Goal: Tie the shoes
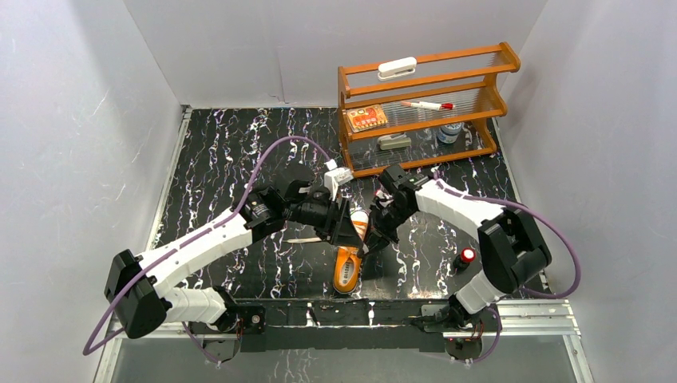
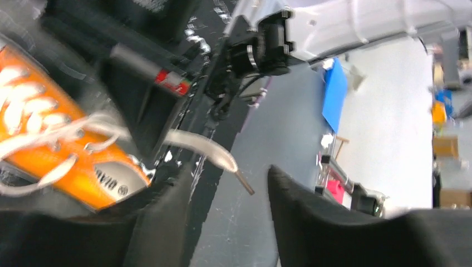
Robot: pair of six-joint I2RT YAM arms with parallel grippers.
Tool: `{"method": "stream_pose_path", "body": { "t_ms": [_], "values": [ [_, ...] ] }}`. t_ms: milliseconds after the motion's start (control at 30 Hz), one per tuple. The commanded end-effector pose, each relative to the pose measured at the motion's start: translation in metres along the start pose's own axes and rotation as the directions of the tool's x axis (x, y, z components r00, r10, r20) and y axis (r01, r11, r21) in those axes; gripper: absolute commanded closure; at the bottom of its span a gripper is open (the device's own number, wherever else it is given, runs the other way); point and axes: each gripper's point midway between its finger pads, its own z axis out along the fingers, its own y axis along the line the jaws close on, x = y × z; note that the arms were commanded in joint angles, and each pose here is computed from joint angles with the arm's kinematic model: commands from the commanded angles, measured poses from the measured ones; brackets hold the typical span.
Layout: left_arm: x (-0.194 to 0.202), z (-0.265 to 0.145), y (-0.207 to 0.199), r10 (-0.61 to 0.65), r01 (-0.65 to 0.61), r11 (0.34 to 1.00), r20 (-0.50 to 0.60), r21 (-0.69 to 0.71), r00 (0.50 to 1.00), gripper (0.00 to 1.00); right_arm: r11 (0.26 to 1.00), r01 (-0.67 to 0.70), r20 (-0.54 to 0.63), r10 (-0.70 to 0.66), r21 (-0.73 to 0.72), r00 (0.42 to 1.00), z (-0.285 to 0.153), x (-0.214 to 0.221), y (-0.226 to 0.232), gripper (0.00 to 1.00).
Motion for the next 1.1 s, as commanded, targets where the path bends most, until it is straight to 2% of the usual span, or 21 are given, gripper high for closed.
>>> {"method": "stream_pose_path", "body": {
  "t_ms": [0, 33, 67, 100, 167, 200, 267, 300, 333, 367, 400, 500, 567, 600, 667, 733, 867, 1067],
  "values": [
    [-0.007, -0.055, 0.081, -0.003, 0.048, 0.884, 0.098, -0.466, 0.995, 0.28, 0.866, 0.352, 0.170, -0.430, 0.356, 0.886, -0.031, -0.053, -0.022, 1.00],
    [-0.008, -0.063, 0.096, -0.003, 0.062, 0.846, 0.113, -0.530, 0.994, 0.25, 0.845, 0.387, 0.187, -0.475, 0.368, 0.860, -0.033, -0.058, -0.022, 1.00],
    [-0.004, -0.076, 0.118, -0.017, 0.096, 0.776, 0.131, -0.623, 0.991, 0.18, 0.817, 0.455, 0.196, -0.541, 0.353, 0.818, -0.032, -0.060, -0.021, 1.00],
    [-0.004, -0.087, 0.139, -0.008, 0.108, 0.709, 0.145, -0.697, 0.989, 0.16, 0.785, 0.531, 0.207, -0.605, 0.321, 0.769, -0.030, -0.060, -0.014, 1.00],
    [0.004, -0.098, 0.174, 0.009, 0.079, 0.603, 0.106, -0.794, 0.994, 0.13, 0.715, 0.638, 0.259, -0.699, 0.287, 0.667, -0.033, -0.061, 0.000, 1.00],
    [0.011, -0.098, 0.188, 0.016, 0.032, 0.573, 0.050, -0.819, 0.999, 0.14, 0.680, 0.678, 0.286, -0.733, 0.279, 0.617, -0.036, -0.060, 0.006, 1.00],
    [0.023, -0.089, 0.207, 0.045, -0.091, 0.578, -0.080, -0.811, 0.996, 0.20, 0.628, 0.720, 0.332, -0.774, 0.295, 0.539, -0.041, -0.062, 0.010, 1.00],
    [0.027, -0.081, 0.210, 0.081, -0.156, 0.606, -0.135, -0.780, 0.988, 0.26, 0.612, 0.729, 0.351, -0.784, 0.305, 0.512, -0.043, -0.063, 0.011, 1.00],
    [0.026, -0.069, 0.204, 0.147, -0.221, 0.669, -0.165, -0.710, 0.975, 0.30, 0.600, 0.737, 0.357, -0.793, 0.313, 0.494, -0.044, -0.063, 0.011, 1.00],
    [0.024, -0.062, 0.198, 0.231, -0.293, 0.701, -0.182, -0.651, 0.956, 0.32, 0.588, 0.746, 0.355, -0.801, 0.313, 0.482, -0.044, -0.062, 0.010, 1.00],
    [0.022, -0.057, 0.196, 0.314, -0.357, 0.705, -0.181, -0.613, 0.932, 0.32, 0.576, 0.760, 0.346, -0.809, 0.302, 0.476, -0.043, -0.060, 0.010, 1.00],
    [0.025, -0.045, 0.187, 0.547, -0.549, 0.677, -0.164, -0.491, 0.821, 0.32, 0.553, 0.783, 0.333, -0.823, 0.285, 0.460, -0.040, -0.058, 0.011, 1.00],
    [0.023, -0.034, 0.180, 0.645, -0.625, 0.655, -0.117, -0.426, 0.755, 0.32, 0.549, 0.783, 0.334, -0.825, 0.291, 0.455, -0.042, -0.058, 0.011, 1.00],
    [0.028, -0.028, 0.179, 0.656, -0.642, 0.663, -0.115, -0.385, 0.746, 0.32, 0.549, 0.785, 0.336, -0.825, 0.287, 0.454, -0.042, -0.057, 0.012, 1.00],
    [0.040, -0.013, 0.182, 0.631, -0.639, 0.706, -0.138, -0.305, 0.763, 0.33, 0.552, 0.785, 0.337, -0.823, 0.283, 0.458, -0.042, -0.056, 0.012, 1.00],
    [0.042, -0.003, 0.190, 0.605, -0.620, 0.728, -0.150, -0.294, 0.782, 0.35, 0.555, 0.785, 0.335, -0.821, 0.277, 0.462, -0.042, -0.054, 0.012, 1.00],
    [0.035, 0.007, 0.207, 0.631, -0.622, 0.690, -0.114, -0.369, 0.767, 0.35, 0.563, 0.782, 0.340, -0.814, 0.268, 0.470, -0.042, -0.051, 0.012, 1.00],
    [0.040, 0.025, 0.218, 0.624, -0.615, 0.702, -0.106, -0.358, 0.774, 0.36, 0.573, 0.772, 0.354, -0.807, 0.275, 0.472, -0.045, -0.050, 0.012, 1.00]
  ]
}}
